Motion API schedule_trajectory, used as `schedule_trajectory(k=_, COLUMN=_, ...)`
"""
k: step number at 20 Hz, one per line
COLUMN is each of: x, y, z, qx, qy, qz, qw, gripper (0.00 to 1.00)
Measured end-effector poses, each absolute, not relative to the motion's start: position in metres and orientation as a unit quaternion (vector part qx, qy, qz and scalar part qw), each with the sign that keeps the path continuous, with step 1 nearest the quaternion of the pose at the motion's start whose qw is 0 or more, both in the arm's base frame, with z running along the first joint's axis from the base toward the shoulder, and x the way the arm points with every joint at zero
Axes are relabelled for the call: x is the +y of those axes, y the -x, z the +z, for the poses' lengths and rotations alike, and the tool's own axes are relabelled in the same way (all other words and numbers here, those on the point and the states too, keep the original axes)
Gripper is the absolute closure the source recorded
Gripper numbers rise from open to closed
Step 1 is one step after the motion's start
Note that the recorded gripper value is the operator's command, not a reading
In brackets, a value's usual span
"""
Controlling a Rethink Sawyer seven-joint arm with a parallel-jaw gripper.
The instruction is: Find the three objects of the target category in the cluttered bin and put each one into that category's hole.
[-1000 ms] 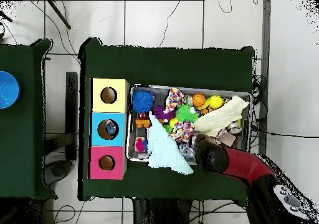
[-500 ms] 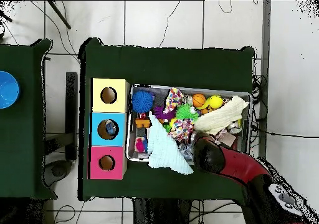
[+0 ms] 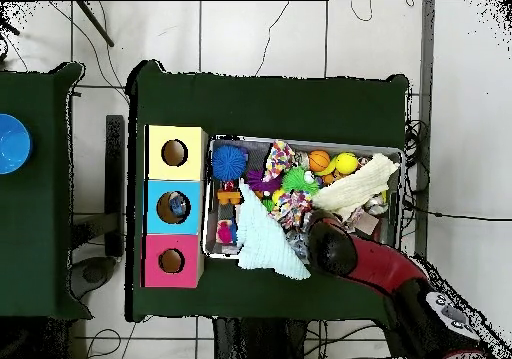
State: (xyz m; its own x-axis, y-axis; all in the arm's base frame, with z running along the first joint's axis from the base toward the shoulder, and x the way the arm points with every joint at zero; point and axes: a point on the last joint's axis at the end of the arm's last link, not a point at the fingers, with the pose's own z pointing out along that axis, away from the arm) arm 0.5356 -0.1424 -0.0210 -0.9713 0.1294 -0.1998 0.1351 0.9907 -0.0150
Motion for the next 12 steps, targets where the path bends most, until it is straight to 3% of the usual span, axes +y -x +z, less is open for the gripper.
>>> schedule_trajectory(k=12, x=-0.135, y=-0.538, z=-0.012, qx=0.994, qy=-0.064, qz=-0.023, qw=0.091, gripper=1.00)
